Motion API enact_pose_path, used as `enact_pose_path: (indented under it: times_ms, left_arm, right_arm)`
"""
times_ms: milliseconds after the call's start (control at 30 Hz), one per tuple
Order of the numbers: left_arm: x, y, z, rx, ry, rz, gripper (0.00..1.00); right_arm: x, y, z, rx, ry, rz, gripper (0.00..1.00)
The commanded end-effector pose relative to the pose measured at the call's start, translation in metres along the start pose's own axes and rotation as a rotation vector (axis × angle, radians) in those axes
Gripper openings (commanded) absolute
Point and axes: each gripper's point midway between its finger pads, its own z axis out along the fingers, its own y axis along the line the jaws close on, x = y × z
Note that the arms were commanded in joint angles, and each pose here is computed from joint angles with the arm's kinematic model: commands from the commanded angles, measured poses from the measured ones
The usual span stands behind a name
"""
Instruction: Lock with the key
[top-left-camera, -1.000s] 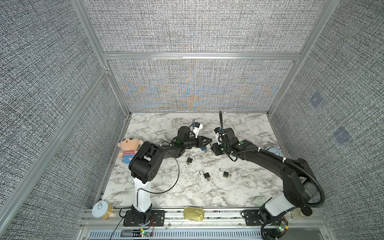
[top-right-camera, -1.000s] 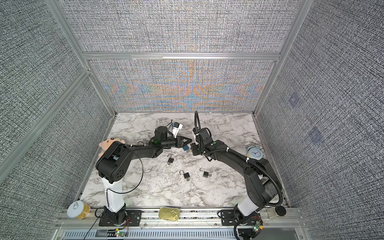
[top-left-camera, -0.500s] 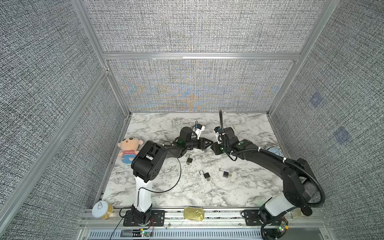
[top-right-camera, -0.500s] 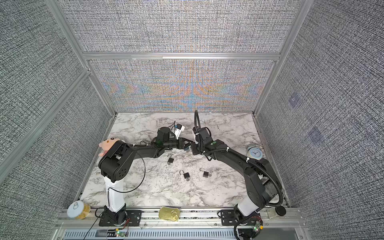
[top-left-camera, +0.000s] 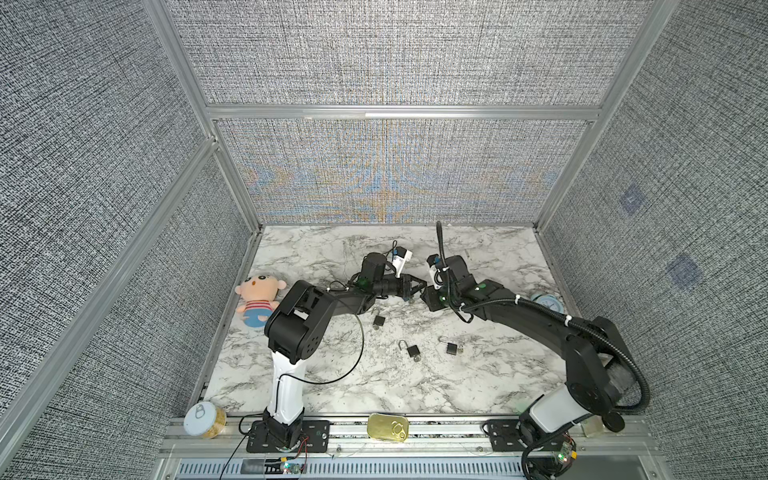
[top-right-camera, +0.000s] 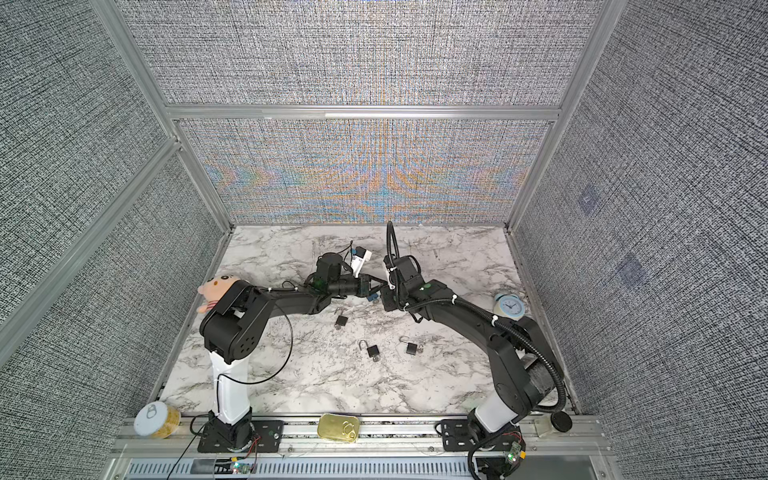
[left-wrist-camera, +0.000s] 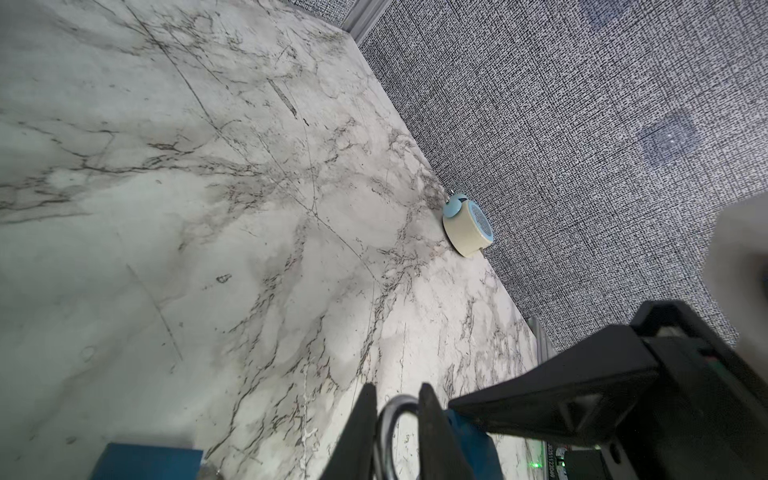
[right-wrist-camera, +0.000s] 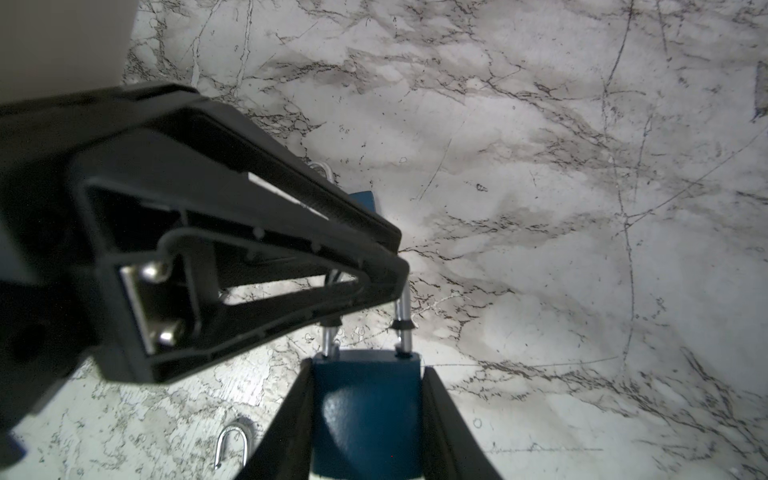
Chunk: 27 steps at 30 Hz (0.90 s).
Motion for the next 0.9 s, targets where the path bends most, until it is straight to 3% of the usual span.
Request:
enact_pose_path:
  times_ms: [0,200,300,367,867]
  left_arm:
    - [0.003,0.000,0.003,0.012,0.006,0.011,0.00]
    - [0.004,-0.003,0.001,0.036,-0.014,-0.004,0.00]
    - [0.000,-0.005,0.000,0.040,-0.031,-0.010,0.00]
    - [-0.005,-0.010,-0.002,0.042,-0.047,-0.015,0.00]
    - [-0.047,-0.038,-0.014,0.063,-0.160,-0.132,0.00]
  right_arm:
    - [-0.016,0.005,-0.003,-0.021,-0.056,0.009,0.34]
    - [-0.016,0.006,-0.001,-0.034,-0.070,0.025,0.35]
    - [-0.014,0.005,-0.002,-0.057,-0.069,0.053,0.52]
    - [-0.011,0.002,-0.007,-0.084,-0.092,0.092,0.56]
    - [0.002,-0.003,-0.035,-0.191,-0.274,0.117,0.57]
